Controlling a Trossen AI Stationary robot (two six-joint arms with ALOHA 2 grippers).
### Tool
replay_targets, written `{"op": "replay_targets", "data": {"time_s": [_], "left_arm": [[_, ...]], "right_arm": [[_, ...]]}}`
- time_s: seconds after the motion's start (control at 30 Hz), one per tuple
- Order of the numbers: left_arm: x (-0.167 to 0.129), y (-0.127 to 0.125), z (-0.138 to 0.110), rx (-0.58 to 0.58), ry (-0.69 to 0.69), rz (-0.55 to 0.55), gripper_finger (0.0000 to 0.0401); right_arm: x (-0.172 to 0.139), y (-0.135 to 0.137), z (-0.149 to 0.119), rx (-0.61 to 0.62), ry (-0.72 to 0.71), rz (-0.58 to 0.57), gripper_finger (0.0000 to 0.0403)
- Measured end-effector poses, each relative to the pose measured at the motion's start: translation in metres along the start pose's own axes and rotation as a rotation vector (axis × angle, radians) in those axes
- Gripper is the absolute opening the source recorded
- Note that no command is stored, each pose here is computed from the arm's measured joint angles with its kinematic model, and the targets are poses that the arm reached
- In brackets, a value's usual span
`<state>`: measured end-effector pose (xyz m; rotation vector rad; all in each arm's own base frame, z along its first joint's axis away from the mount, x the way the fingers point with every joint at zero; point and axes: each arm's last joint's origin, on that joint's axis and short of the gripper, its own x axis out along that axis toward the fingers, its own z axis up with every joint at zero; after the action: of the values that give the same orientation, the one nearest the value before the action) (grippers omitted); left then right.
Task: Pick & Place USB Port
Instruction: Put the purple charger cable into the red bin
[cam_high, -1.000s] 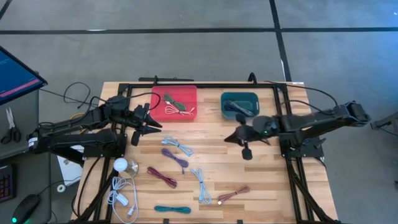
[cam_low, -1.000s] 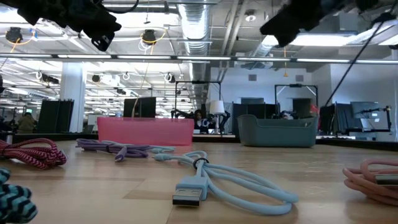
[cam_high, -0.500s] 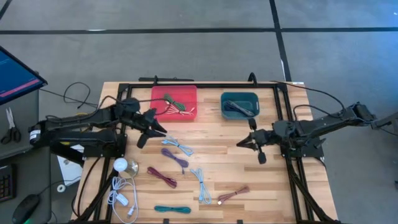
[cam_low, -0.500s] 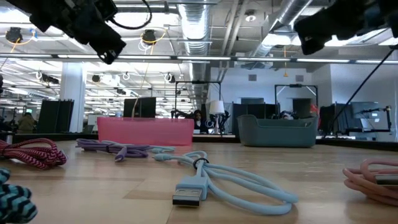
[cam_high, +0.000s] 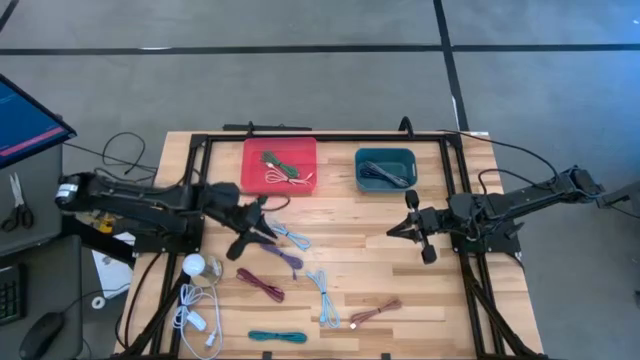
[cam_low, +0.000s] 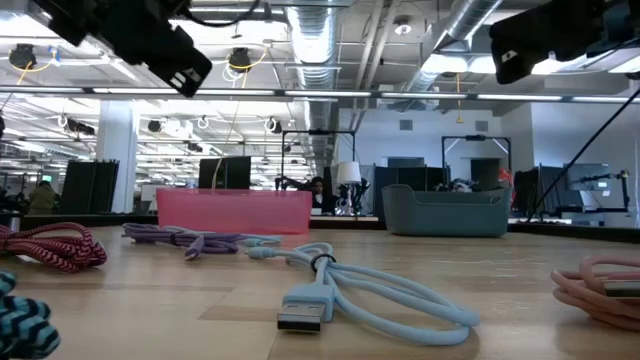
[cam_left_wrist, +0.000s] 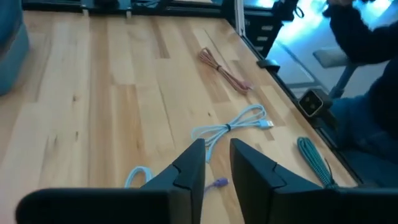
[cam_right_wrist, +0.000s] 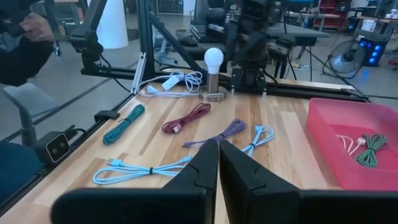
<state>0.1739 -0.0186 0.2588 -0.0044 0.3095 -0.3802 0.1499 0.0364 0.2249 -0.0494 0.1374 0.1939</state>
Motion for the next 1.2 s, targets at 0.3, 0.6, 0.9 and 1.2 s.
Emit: {"op": "replay_targets", "data": {"time_s": [0.3,0.6,0.9,1.2], "left_arm": [[0.009,-0.041,-0.002,-0.075,0.026,0.033,0.0021],[0.009,-0.059,-0.003,-0.081,0.023,0.033,0.001],[0.009,-0.058,0.004,-0.072,-0.049,0.032,0.0016],[0.019,-0.044,-0.001,-0.026,-0.018,0.309,0.0022]], "right_arm": [[0.0,-0.001,0.0,0.0,0.002,-0.05,0.0008],[0.0,-0.002,0.001,0.004,-0.01,-0.058,0.0008],[0.0,-0.002,0.001,0.004,-0.01,-0.058,0.0008],[0.0,-0.002,0.001,0.004,-0.01,-0.058,0.0008]]}}
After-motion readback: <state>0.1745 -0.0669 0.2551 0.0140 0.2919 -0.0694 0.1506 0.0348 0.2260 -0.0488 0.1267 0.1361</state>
